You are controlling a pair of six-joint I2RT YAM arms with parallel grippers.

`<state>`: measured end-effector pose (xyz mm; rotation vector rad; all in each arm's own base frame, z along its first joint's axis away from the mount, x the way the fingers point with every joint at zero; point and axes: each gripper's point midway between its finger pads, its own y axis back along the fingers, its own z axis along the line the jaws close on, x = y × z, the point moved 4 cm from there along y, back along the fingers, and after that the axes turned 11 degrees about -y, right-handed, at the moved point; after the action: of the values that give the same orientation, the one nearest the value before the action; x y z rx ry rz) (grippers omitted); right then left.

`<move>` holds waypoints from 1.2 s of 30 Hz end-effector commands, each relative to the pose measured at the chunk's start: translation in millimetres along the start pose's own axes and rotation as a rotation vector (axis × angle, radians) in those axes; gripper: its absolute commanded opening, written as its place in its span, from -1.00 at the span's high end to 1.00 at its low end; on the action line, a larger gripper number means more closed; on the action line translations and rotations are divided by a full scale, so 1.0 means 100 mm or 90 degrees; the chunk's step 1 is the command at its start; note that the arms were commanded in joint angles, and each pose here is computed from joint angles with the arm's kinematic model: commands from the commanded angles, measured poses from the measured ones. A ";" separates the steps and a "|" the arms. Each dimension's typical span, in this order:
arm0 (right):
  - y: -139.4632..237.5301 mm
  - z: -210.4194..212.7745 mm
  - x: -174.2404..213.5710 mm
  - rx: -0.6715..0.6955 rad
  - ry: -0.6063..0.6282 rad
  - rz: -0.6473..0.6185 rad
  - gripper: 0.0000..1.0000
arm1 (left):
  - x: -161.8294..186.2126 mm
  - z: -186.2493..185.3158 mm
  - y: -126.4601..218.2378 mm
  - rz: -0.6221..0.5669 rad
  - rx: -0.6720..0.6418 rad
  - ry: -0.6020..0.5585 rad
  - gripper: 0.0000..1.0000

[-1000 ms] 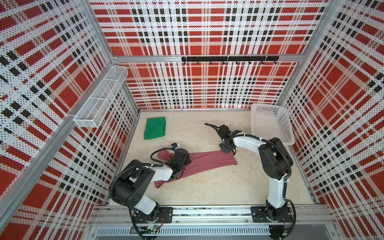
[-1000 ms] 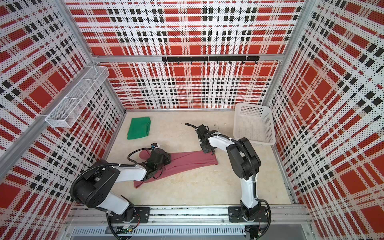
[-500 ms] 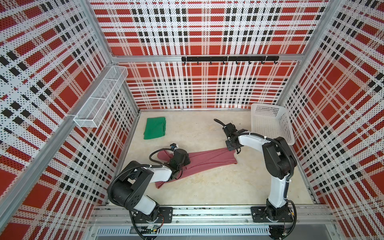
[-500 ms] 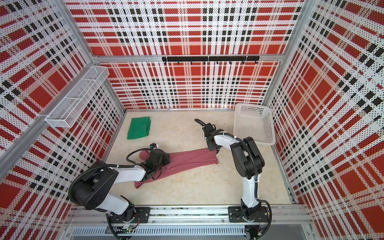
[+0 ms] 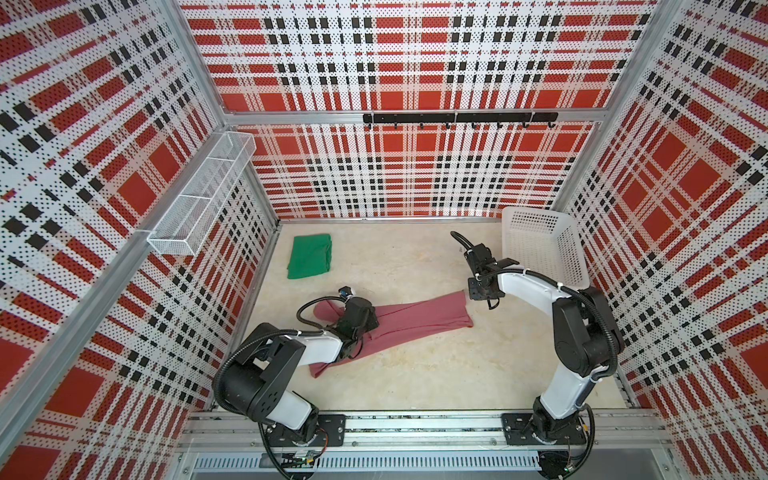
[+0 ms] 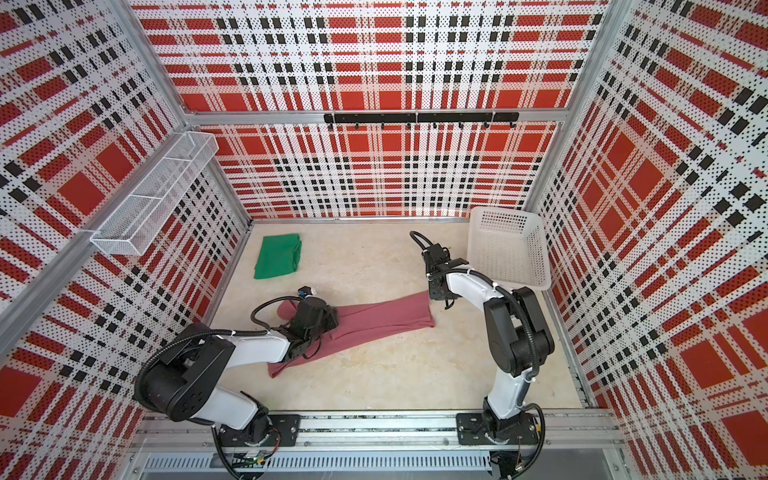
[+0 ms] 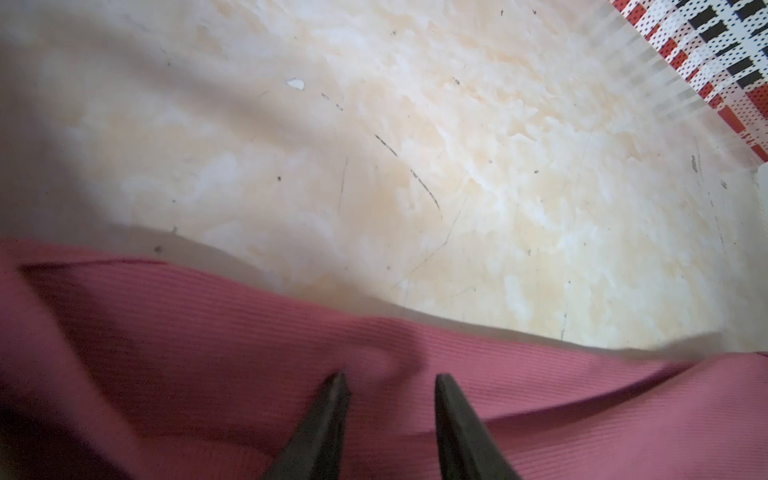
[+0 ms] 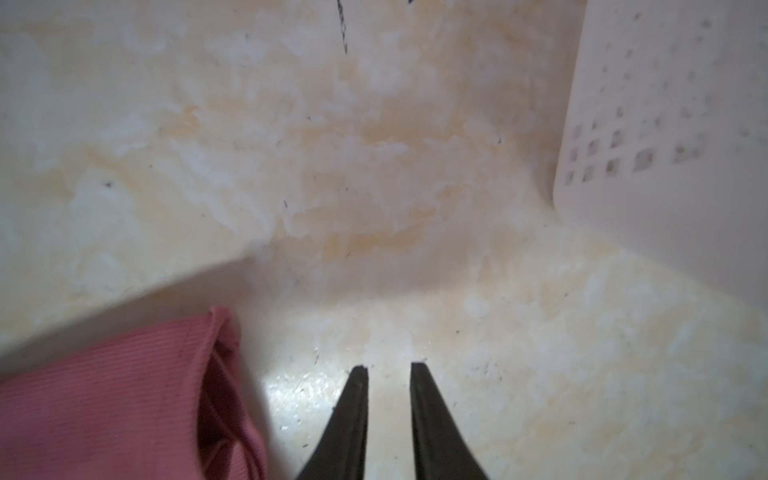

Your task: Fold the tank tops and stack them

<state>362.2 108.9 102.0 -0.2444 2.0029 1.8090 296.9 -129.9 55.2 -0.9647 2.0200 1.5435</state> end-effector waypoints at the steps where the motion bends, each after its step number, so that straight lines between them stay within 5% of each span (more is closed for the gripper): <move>1: 0.31 0.39 -0.07 -0.158 0.017 -0.038 0.47 | -0.02 0.07 0.09 0.009 -0.016 -0.005 0.19; 7: 0.33 0.94 0.18 -0.299 0.018 -0.019 0.47 | -0.46 0.13 0.36 -0.049 -0.059 0.008 0.13; 14: 0.06 1.03 0.45 -0.315 -0.003 0.022 0.51 | -0.86 0.71 0.31 -0.086 -0.138 0.048 0.13; 20: -0.03 0.99 0.55 -0.305 -0.010 0.033 0.54 | -1.07 0.68 0.08 -0.078 -0.140 0.022 0.11; 27: -0.16 0.98 0.63 -0.293 -0.015 0.044 0.55 | -0.96 0.66 -0.22 0.010 -0.144 -0.015 0.08; 36: -0.23 0.91 0.65 -0.262 -0.016 0.039 0.55 | -0.58 1.11 -0.01 0.002 -0.195 0.082 0.08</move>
<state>333.9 209.5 61.2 -0.3055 1.5754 2.2743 341.3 -20.7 57.4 -1.0906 1.9216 1.8739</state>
